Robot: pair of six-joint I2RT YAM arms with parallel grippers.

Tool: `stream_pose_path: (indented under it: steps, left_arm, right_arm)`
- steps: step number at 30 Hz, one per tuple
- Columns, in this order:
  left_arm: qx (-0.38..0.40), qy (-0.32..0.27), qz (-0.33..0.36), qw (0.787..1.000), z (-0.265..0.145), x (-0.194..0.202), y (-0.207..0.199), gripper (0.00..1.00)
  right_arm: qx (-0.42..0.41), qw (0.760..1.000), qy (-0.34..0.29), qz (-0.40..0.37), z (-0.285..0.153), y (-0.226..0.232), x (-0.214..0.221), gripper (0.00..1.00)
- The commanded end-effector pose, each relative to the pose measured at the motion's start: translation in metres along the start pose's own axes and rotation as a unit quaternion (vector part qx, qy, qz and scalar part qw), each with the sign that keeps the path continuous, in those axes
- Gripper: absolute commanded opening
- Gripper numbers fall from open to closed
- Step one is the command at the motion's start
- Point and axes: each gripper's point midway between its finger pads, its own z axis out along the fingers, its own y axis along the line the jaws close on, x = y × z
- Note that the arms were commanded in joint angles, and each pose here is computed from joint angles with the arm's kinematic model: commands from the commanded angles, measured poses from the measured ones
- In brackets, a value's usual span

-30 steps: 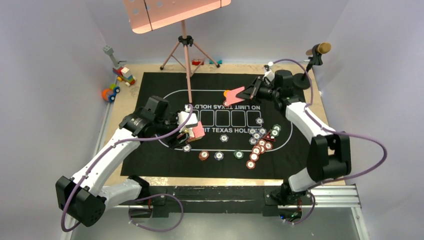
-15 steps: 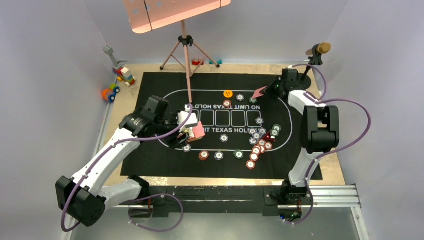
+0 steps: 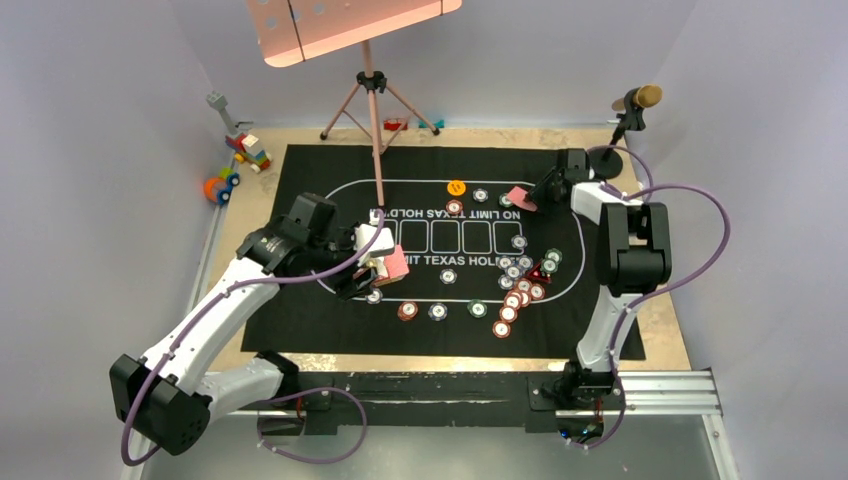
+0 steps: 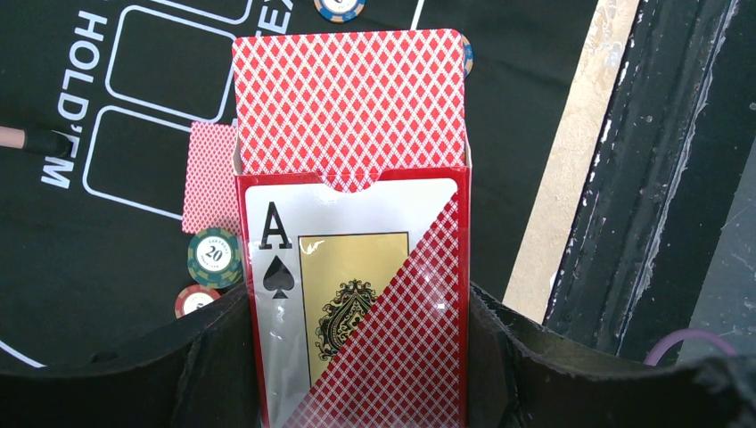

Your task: Distribute texas hold em gaming equipment

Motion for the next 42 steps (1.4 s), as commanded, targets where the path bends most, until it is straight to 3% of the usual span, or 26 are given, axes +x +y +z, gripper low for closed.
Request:
stream_pose_path:
  steps: [1,8,12,18,22,27,31,38,42]
  left_arm:
    - [-0.005,-0.034,0.022,0.999,-0.008,-0.018,0.000,0.09]
    - [-0.001,-0.035,0.022,0.999,-0.010,-0.016,-0.003,0.09]
    - [-0.001,-0.036,0.023,0.999,-0.012,-0.017,-0.005,0.09]
    - [0.000,-0.037,0.023,0.999,-0.014,-0.016,-0.007,0.10]
    - [0.003,-0.038,0.022,0.999,-0.011,-0.015,-0.008,0.10]
    - [0.006,-0.039,0.024,0.999,-0.009,-0.015,-0.007,0.10]
    - [0.006,-0.041,0.025,0.999,-0.010,-0.019,-0.005,0.10]
    - [0.003,-0.045,0.025,0.999,-0.011,-0.023,-0.004,0.10]
    - [0.004,-0.045,0.024,0.999,-0.011,-0.023,-0.004,0.10]
  right_arm:
    - [0.031,0.999,-0.025,0.002,-0.015,-0.005,-0.011,0.40]
    - [0.049,0.998,-0.024,-0.009,-0.033,-0.009,-0.013,0.54]
    - [0.044,0.999,-0.024,-0.023,-0.048,-0.002,-0.018,0.74]
    - [-0.009,0.999,-0.032,-0.041,-0.090,0.015,-0.012,0.76]
    - [-0.132,0.987,0.031,-0.087,-0.135,0.060,0.045,0.77]
    - [-0.329,0.916,0.127,-0.194,-0.223,0.128,0.153,0.88]
    - [-0.410,0.860,0.191,-0.235,-0.267,0.152,0.211,0.93]
    - [-0.478,0.791,0.267,-0.273,-0.298,0.179,0.274,0.96]
    - [-0.478,0.772,0.301,-0.291,-0.296,0.184,0.303,0.97]
